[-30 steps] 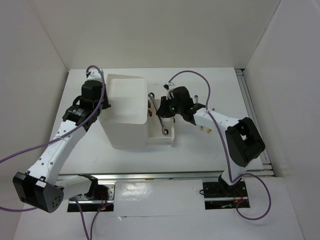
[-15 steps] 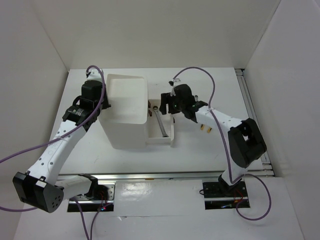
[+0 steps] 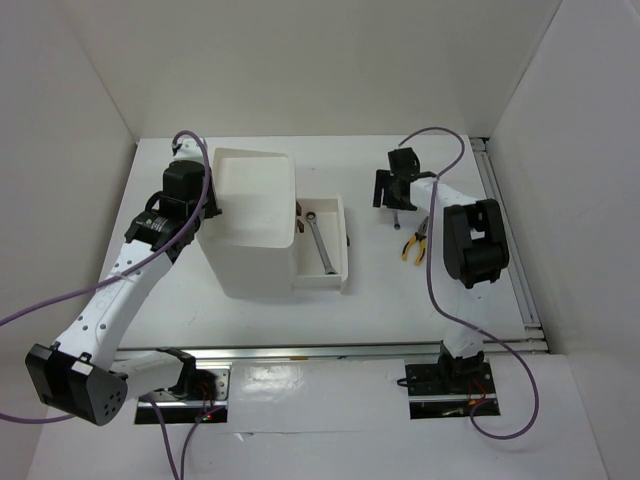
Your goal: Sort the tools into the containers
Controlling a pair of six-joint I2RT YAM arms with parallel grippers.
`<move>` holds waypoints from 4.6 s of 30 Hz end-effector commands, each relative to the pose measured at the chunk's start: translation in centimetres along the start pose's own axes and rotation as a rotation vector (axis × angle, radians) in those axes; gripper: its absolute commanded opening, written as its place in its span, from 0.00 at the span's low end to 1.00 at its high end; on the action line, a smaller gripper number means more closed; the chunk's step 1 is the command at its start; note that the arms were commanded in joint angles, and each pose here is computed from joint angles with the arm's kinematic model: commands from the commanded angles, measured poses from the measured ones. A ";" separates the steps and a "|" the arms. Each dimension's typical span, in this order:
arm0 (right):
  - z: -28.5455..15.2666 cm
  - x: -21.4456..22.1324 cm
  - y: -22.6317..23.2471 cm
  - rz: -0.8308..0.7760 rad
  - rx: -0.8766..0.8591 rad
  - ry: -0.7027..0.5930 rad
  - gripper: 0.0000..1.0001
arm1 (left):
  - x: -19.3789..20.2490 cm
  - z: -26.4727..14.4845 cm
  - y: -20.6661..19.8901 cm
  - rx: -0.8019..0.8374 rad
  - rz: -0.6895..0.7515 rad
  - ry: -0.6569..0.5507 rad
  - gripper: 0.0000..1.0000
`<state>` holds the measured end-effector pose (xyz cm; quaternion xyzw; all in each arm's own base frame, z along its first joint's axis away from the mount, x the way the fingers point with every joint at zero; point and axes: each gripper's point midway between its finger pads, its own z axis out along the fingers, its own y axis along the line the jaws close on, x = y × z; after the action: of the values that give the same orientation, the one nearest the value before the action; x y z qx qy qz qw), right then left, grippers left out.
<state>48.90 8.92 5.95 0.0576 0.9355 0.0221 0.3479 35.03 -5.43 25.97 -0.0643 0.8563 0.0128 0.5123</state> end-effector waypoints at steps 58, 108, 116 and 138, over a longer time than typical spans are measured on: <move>-11.2 0.3 6.9 -0.051 0.014 -0.226 0.00 | 4.4 -0.1 -1.9 0.086 -0.030 0.169 0.28; -7.9 13.5 24.6 0.143 -0.552 -0.035 0.00 | 4.7 0.1 -2.3 0.101 -0.029 0.183 0.28; -13.4 12.0 26.5 0.158 -0.819 -0.152 0.00 | 4.7 0.1 -2.3 0.101 -0.029 0.183 0.28; -6.8 8.6 -3.2 0.219 0.287 -0.037 0.68 | 4.8 0.0 -2.4 0.110 -0.029 0.186 0.29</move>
<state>37.96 7.35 6.26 0.2313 0.8967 -0.0656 0.3716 35.08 -5.47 25.92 -0.0636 0.8570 0.0096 0.5113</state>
